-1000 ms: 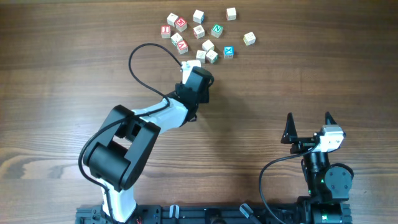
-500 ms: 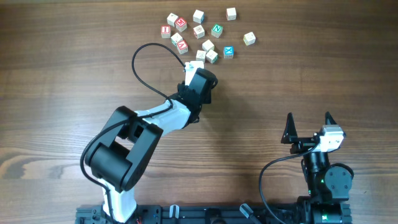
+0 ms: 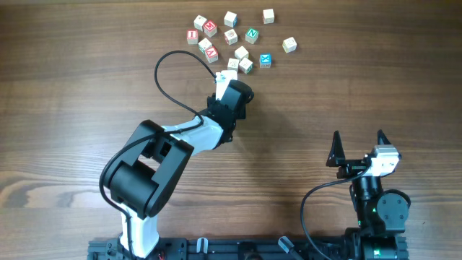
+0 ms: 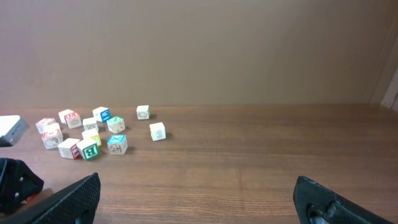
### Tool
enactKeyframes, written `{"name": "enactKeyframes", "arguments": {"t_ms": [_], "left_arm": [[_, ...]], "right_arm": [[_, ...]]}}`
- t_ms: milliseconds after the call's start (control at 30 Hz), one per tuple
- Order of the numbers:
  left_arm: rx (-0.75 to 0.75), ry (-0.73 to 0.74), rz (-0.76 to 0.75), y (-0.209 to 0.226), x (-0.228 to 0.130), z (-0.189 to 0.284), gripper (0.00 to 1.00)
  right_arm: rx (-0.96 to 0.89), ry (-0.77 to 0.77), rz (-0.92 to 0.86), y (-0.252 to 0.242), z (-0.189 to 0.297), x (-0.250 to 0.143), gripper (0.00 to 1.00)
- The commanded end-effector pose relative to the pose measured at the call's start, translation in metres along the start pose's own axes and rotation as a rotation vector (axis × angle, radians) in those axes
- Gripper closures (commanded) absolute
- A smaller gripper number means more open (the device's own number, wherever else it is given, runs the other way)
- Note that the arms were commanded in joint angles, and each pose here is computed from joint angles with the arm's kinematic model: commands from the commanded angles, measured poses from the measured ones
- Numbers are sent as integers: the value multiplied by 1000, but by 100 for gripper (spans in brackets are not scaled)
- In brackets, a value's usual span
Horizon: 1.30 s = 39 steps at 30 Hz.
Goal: Form a horizontal line
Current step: 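Lift the bird block and carry it toward the table center, then set the bird block down below the cluster and open the left gripper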
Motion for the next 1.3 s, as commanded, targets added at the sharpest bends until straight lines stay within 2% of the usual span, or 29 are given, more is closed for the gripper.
{"name": "enactKeyframes", "arguments": {"t_ms": [0, 400, 667, 767, 800, 933, 1100, 1267], "left_arm": [[66, 68, -34, 19, -29, -14, 63], [67, 71, -39, 20, -29, -14, 58], [35, 30, -21, 11, -18, -12, 32], [20, 12, -14, 6, -9, -5, 26], [16, 6, -11, 5, -6, -2, 20], [-19, -42, -8, -4, 21, 22, 0], [-99, -169, -5, -18, 77, 72, 0], [-167, -306, 65, -21, 136, 120, 0]], "right_arm": [[13, -15, 15, 2, 1, 3, 0], [13, -14, 14, 2, 1, 3, 0], [13, -14, 14, 2, 1, 3, 0], [13, -15, 14, 2, 1, 3, 0], [13, -14, 15, 2, 1, 3, 0], [13, -14, 14, 2, 1, 3, 0], [13, -15, 14, 2, 1, 3, 0], [13, -15, 14, 2, 1, 3, 0]]}}
Point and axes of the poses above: each gripper's point midway between its finger pads, its own z axis back along the fingers, its own y axis along the line the jaws close on, x = y × z, the point moved 1 cm from there along z, back along the fingers, and after that the axes turned 10 degrees about z, right-handed, at the moved point
